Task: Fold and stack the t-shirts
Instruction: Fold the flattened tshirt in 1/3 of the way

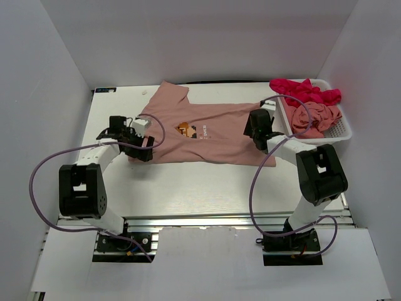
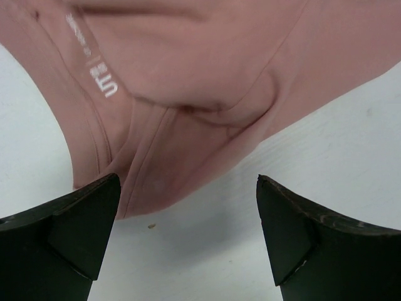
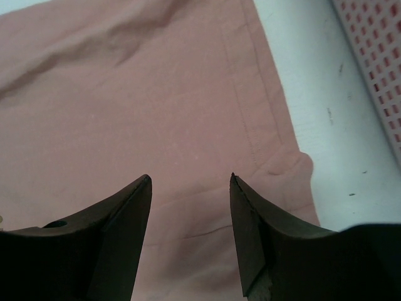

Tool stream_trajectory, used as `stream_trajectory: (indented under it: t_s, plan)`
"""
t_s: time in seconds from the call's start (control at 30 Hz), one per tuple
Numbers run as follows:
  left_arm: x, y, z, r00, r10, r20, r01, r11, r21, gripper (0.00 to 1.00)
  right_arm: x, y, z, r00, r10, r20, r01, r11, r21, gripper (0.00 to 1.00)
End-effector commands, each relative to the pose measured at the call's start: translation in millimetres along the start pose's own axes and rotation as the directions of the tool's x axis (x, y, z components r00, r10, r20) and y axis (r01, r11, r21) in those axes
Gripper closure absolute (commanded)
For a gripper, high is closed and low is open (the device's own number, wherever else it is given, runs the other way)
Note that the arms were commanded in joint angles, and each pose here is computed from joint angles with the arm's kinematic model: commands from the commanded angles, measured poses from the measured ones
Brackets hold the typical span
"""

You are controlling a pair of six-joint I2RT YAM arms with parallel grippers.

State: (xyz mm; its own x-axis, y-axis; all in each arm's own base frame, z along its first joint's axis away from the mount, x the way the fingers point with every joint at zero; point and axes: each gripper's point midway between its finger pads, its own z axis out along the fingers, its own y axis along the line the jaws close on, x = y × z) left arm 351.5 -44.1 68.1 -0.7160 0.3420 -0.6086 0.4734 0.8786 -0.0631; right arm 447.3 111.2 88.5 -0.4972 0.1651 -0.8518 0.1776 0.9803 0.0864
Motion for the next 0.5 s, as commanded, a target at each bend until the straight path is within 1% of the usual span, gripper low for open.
stream_trajectory:
  t_s: [0.0,0.1,0.17,0.23,0.33,0.47]
  plan:
    - [14.3,12.3,5.5,1.000,-0.004,-0.001,0.004,0.999,0.033,0.02,-12.5,18.1,1.1,1.000,-0.004,0.000,0.004,0.999,-0.050,0.41]
    - [25.7,21.2,15.2,0.999,-0.050,-0.017,0.051,0.996,0.073,0.02,-7.9,15.4,0.8,1.000,-0.013,-0.009,0.013,0.999,-0.039,0.41]
    - [37.2,28.9,19.3,0.994,-0.104,-0.034,0.107,0.989,0.105,0.02,-3.6,14.1,-1.9,1.000,-0.014,-0.014,0.014,0.999,-0.040,0.41]
    - [40.6,35.4,18.3,0.992,-0.121,-0.038,0.125,0.985,0.116,0.02,1.6,14.3,-3.7,1.000,-0.018,-0.018,0.017,0.999,-0.046,0.41]
    - [40.7,38.0,18.1,0.993,-0.115,-0.032,0.118,0.987,0.112,0.02,6.2,19.2,-7.3,0.999,-0.037,-0.022,0.035,0.998,-0.057,0.42]
    - [29.5,39.9,10.3,0.995,-0.100,-0.010,0.101,0.989,0.107,0.02,13.1,16.8,-5.0,0.997,-0.066,-0.026,0.065,0.997,-0.031,0.42]
